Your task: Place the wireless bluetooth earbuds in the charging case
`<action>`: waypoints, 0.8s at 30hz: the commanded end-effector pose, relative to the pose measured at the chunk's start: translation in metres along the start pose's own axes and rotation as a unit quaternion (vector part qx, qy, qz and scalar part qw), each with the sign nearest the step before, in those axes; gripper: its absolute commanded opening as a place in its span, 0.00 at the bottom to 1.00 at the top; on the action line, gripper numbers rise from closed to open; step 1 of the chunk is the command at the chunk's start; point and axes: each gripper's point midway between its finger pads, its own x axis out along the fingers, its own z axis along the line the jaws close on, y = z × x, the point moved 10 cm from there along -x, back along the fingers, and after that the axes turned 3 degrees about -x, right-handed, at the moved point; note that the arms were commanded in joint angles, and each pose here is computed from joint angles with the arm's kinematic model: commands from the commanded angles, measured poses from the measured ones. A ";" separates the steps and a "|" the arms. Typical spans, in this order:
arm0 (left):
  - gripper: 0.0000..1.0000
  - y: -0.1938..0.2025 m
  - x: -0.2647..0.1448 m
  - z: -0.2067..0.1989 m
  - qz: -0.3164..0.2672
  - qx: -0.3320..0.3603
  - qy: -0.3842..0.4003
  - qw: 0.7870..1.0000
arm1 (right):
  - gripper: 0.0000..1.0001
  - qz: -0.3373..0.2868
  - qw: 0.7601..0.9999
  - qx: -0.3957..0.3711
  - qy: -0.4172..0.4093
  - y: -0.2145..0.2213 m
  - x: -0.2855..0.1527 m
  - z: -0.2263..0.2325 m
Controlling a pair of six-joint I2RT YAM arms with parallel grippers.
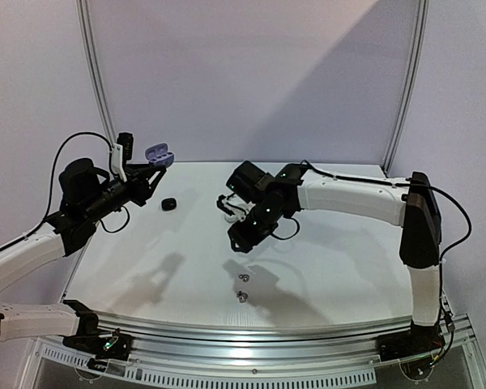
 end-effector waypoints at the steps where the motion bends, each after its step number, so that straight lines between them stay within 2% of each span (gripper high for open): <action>1: 0.00 0.004 0.000 0.004 0.004 -0.003 -0.003 1.000 | 0.55 0.060 0.997 0.045 -0.002 0.001 0.028 -0.010; 4: 0.00 0.004 0.000 0.004 0.003 -0.004 -0.003 1.000 | 0.55 0.085 0.995 0.054 0.004 0.004 0.047 -0.011; 8: 0.00 0.004 0.000 0.003 0.003 -0.004 -0.001 1.000 | 0.54 0.087 0.994 0.058 -0.011 0.004 0.055 -0.009; 15: 0.00 0.003 0.000 0.003 0.001 -0.005 0.004 1.000 | 0.42 0.131 0.988 0.072 -0.036 0.014 0.086 -0.007; 19: 0.00 0.004 0.000 0.003 0.003 -0.004 0.004 1.000 | 0.31 0.140 0.987 0.072 -0.033 0.019 0.089 -0.008; 24: 0.00 0.004 0.000 0.003 0.003 -0.006 0.006 1.000 | 0.30 0.157 0.985 0.068 -0.030 0.028 0.089 -0.010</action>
